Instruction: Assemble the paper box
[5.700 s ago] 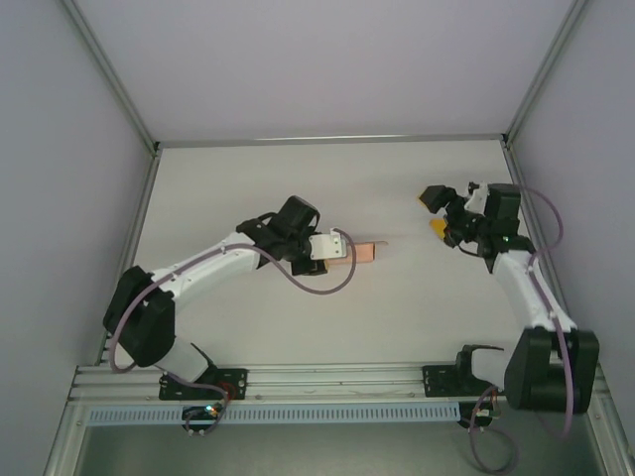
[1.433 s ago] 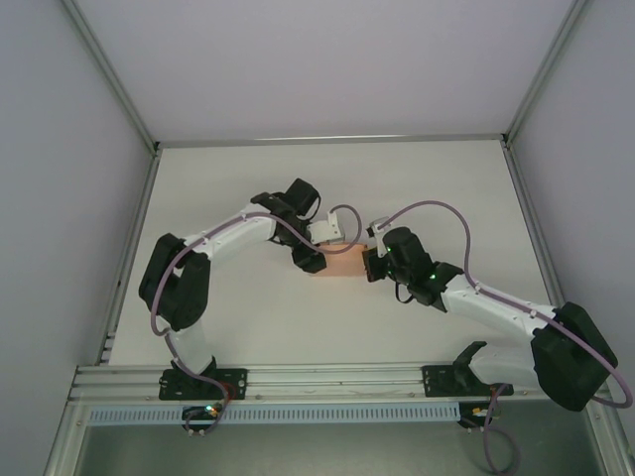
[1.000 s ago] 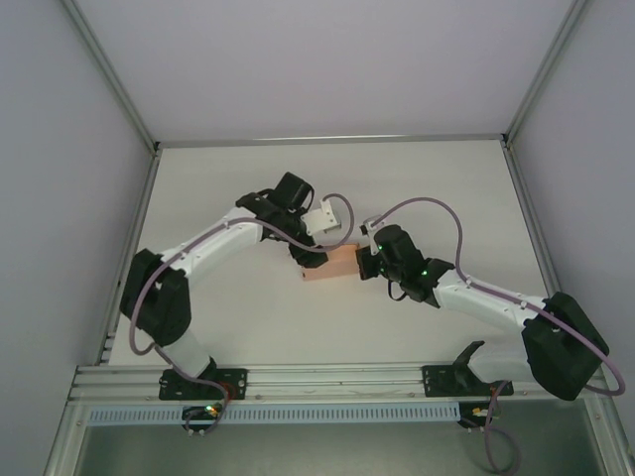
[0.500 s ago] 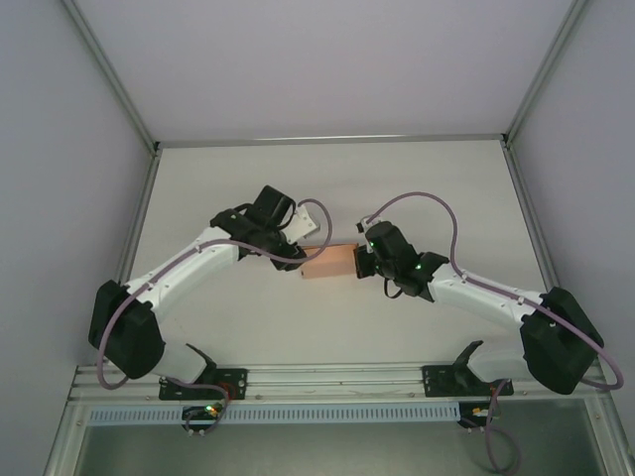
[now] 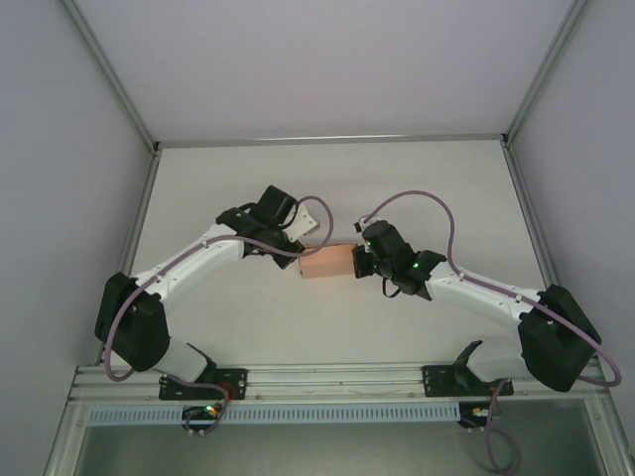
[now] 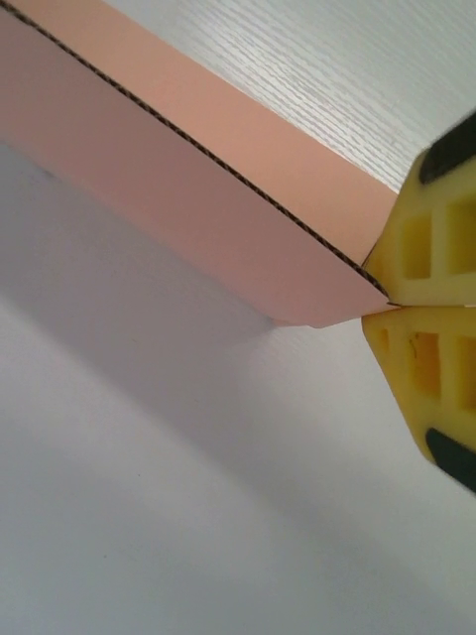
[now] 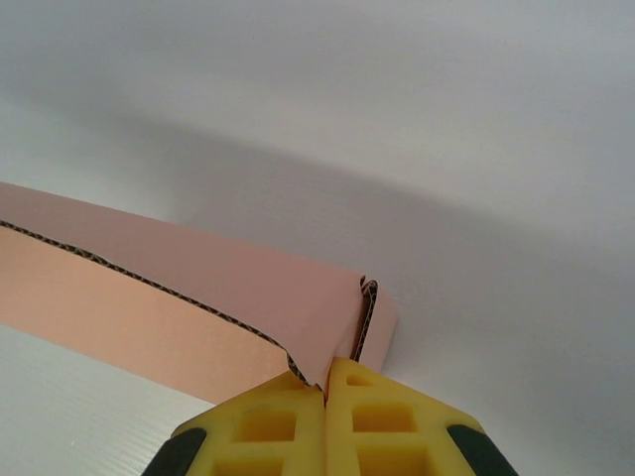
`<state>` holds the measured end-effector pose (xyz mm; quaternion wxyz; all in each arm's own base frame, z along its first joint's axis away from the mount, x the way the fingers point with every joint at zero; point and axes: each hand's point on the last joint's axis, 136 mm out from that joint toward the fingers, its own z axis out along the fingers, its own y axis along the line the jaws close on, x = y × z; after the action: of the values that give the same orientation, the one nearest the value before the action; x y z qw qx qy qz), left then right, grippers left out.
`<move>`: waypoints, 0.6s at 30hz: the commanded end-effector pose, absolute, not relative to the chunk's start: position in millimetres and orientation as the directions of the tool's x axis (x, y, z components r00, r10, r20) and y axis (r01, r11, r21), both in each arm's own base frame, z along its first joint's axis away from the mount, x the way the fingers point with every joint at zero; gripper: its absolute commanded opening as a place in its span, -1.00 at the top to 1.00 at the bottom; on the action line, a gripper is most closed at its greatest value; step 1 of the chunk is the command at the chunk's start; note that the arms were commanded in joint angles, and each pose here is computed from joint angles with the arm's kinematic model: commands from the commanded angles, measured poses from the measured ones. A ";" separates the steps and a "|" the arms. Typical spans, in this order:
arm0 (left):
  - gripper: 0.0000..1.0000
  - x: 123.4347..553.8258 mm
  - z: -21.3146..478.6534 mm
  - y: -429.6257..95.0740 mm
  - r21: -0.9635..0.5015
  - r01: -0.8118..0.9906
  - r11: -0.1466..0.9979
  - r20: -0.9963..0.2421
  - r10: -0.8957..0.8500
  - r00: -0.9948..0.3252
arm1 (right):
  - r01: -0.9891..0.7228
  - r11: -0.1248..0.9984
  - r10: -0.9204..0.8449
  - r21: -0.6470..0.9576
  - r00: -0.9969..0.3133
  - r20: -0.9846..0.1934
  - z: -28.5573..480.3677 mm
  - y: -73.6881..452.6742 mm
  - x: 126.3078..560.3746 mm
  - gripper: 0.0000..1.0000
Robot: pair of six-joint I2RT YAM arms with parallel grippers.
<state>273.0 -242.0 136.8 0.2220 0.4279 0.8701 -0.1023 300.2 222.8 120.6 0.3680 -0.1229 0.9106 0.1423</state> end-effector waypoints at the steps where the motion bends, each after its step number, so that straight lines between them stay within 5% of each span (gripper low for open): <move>1: 1.00 286.1 150.6 -249.0 -0.014 0.733 0.680 -0.524 0.620 -0.585 | -0.306 0.946 -0.206 0.110 -0.826 -0.525 68.2 204.0 264.1 1.00; 8: 1.00 301.3 146.4 -258.2 -0.220 0.457 0.862 -0.499 0.303 -0.812 | -0.251 0.964 -0.165 0.091 -0.826 -0.538 74.5 203.7 266.9 1.00; 18: 1.00 303.3 142.2 -238.0 -0.361 0.211 0.908 -0.386 0.061 -0.921 | -0.218 0.973 -0.147 0.081 -0.845 -0.514 69.8 206.8 266.7 1.00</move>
<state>303.4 -246.5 138.3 0.2034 0.1386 0.9533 -0.1750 300.7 229.5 121.5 0.3595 -0.0866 0.9208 0.1242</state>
